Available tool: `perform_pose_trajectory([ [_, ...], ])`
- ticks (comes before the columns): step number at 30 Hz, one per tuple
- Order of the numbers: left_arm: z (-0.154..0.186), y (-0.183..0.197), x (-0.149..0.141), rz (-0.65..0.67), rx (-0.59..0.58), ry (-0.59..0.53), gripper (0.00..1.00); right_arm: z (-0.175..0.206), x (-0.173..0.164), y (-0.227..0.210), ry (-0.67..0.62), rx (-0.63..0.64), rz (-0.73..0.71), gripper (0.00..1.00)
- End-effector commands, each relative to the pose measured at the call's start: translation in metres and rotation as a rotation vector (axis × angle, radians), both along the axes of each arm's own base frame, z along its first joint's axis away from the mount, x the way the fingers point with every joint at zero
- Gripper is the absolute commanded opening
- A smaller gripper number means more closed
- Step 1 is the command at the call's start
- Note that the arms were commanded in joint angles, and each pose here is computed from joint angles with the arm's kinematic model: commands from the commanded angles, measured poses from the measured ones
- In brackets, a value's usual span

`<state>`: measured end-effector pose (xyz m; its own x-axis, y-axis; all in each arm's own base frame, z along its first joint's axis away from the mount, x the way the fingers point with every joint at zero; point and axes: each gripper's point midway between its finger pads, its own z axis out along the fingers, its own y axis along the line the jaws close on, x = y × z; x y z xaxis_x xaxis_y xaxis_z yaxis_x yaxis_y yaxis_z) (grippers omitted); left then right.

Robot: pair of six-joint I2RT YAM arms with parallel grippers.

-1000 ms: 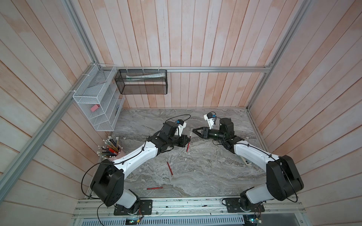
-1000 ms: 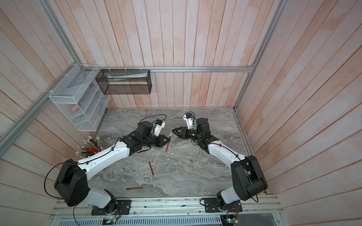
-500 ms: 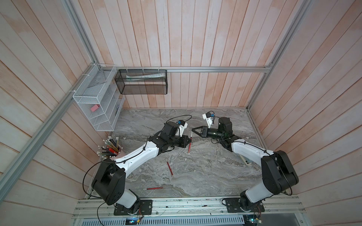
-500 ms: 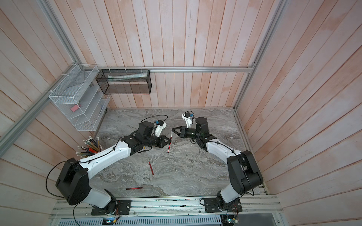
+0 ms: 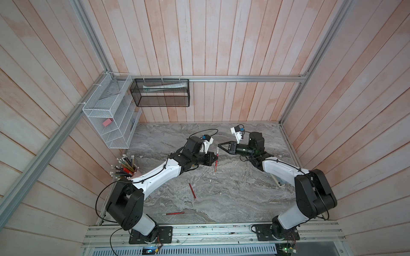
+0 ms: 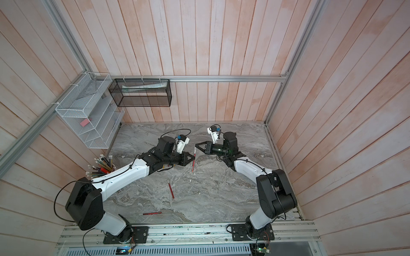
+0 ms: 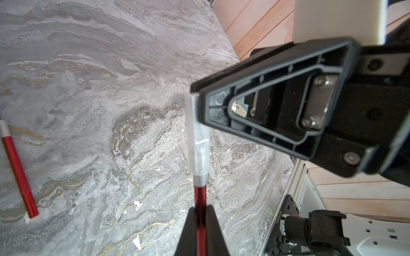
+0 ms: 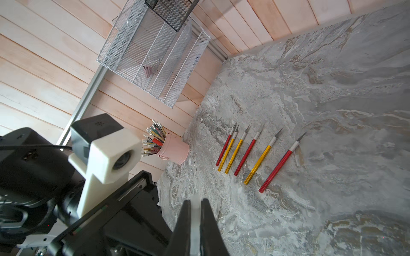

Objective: Remove protective caps from carving knives
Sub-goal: Remove the protective sleeve from the carving knife, then place the protective sleeve at the center of the board.

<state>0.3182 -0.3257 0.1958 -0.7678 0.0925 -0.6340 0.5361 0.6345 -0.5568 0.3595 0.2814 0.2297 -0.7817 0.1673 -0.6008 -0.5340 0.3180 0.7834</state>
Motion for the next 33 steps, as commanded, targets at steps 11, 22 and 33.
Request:
perform_pose_trajectory([
  [11, -0.042, -0.006, -0.014, -0.043, 0.019, 0.105, 0.0, 0.035, 0.064, -0.035, -0.112, -0.014, -0.186, 0.0],
  [22, -0.055, 0.016, 0.019, 0.113, 0.148, 0.11, 0.0, -0.05, 0.048, -0.11, -0.005, -0.494, -0.499, 0.0],
  [33, -0.069, 0.029, 0.062, 0.212, 0.196, 0.14, 0.0, -0.123, -0.018, -0.116, 0.12, -0.822, -0.438, 0.0],
])
